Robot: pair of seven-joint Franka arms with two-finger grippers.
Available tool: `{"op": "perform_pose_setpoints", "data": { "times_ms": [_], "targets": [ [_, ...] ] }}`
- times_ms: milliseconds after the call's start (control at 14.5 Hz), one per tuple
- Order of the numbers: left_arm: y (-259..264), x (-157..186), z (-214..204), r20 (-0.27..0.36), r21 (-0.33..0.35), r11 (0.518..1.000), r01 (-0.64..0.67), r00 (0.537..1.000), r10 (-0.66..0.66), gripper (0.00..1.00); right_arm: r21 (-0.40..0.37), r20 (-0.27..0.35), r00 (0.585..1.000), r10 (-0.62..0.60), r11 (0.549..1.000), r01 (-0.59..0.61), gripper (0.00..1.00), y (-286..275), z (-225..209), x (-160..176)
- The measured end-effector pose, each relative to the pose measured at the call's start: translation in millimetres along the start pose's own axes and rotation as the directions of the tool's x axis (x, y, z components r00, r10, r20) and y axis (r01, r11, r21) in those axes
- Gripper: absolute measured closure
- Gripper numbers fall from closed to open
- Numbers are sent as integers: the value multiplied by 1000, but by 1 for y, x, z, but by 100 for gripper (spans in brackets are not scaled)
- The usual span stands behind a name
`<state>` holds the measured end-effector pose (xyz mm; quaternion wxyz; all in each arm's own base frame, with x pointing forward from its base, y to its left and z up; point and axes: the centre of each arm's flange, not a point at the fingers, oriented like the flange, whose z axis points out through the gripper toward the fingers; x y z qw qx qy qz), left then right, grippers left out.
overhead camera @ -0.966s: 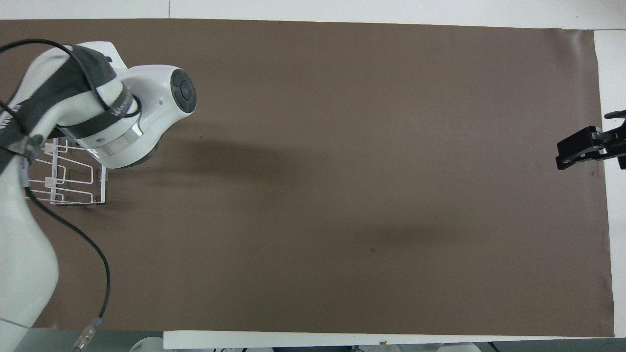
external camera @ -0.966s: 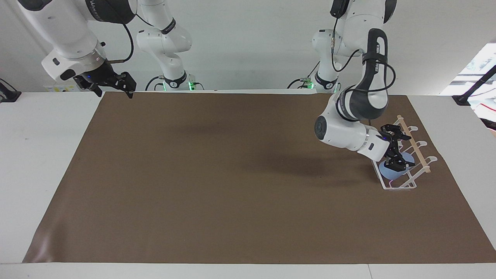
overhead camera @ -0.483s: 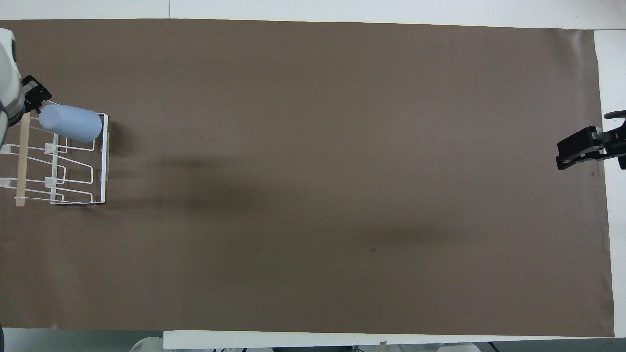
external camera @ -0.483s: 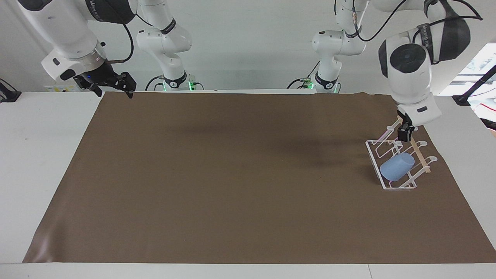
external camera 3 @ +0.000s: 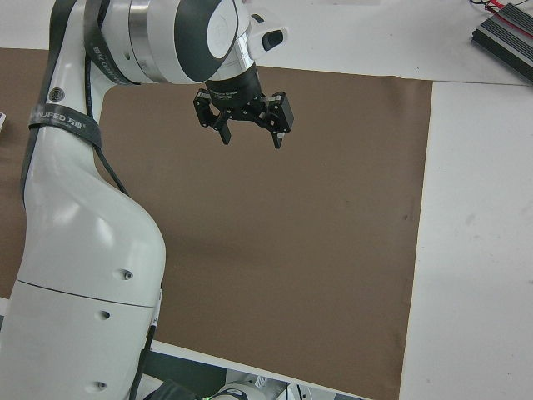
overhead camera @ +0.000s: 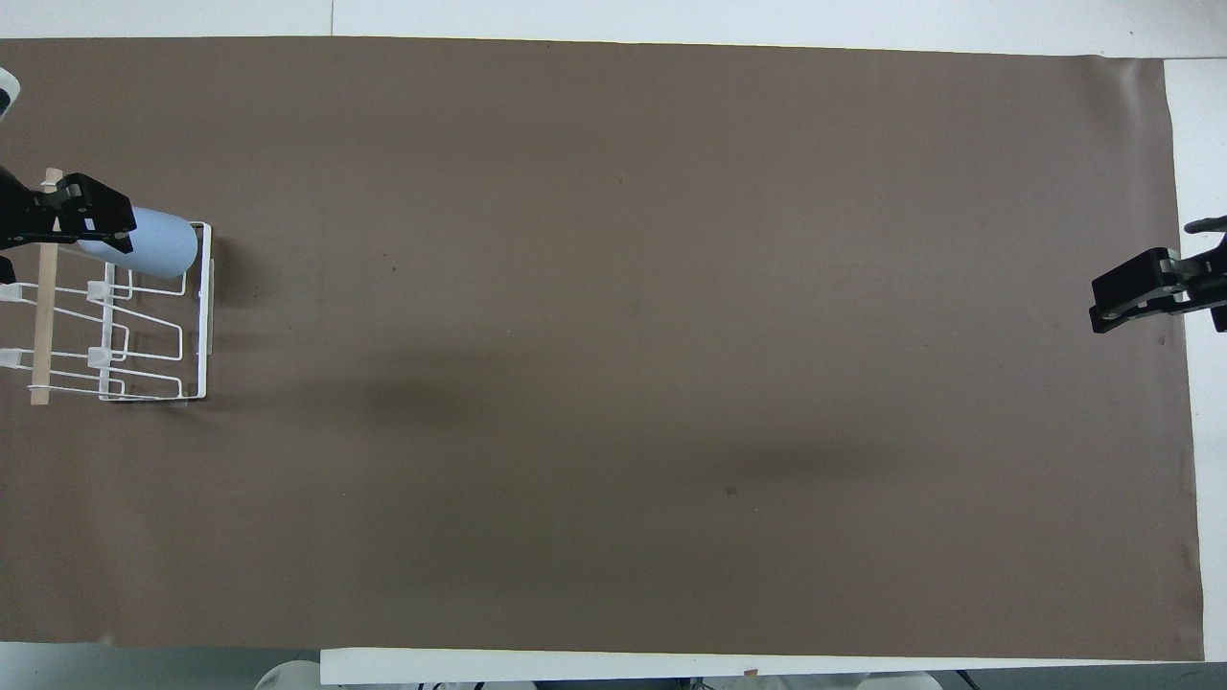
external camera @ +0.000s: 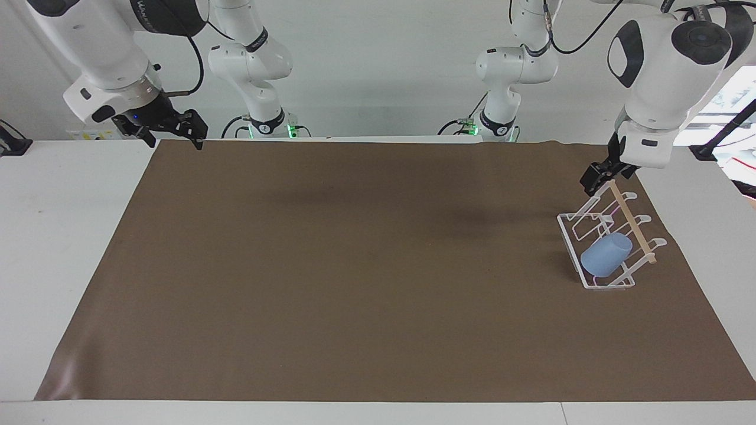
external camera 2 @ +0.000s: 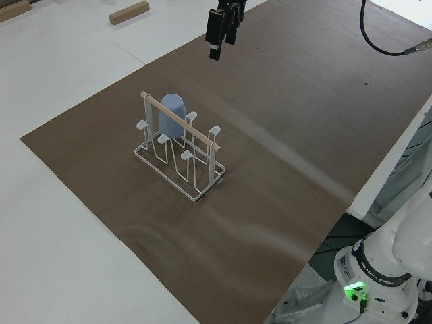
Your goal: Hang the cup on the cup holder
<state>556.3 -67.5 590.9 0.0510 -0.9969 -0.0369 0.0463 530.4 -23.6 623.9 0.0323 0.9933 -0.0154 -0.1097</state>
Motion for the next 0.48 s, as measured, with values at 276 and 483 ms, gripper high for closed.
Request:
{"op": "perform_pose_setpoints", "data": {
  "times_ms": [276, 483],
  "targets": [
    [-5, 2, -11, 42, -101, 970, -222, 973, 227, 0, 0, 0, 1000, 0, 1000, 0, 0, 0, 0, 0],
    [0, 5, -9, 42, -121, 963, -241, 968, 247, 0, 0, 0, 1000, 0, 1000, 0, 0, 0, 0, 0]
  ]
}}
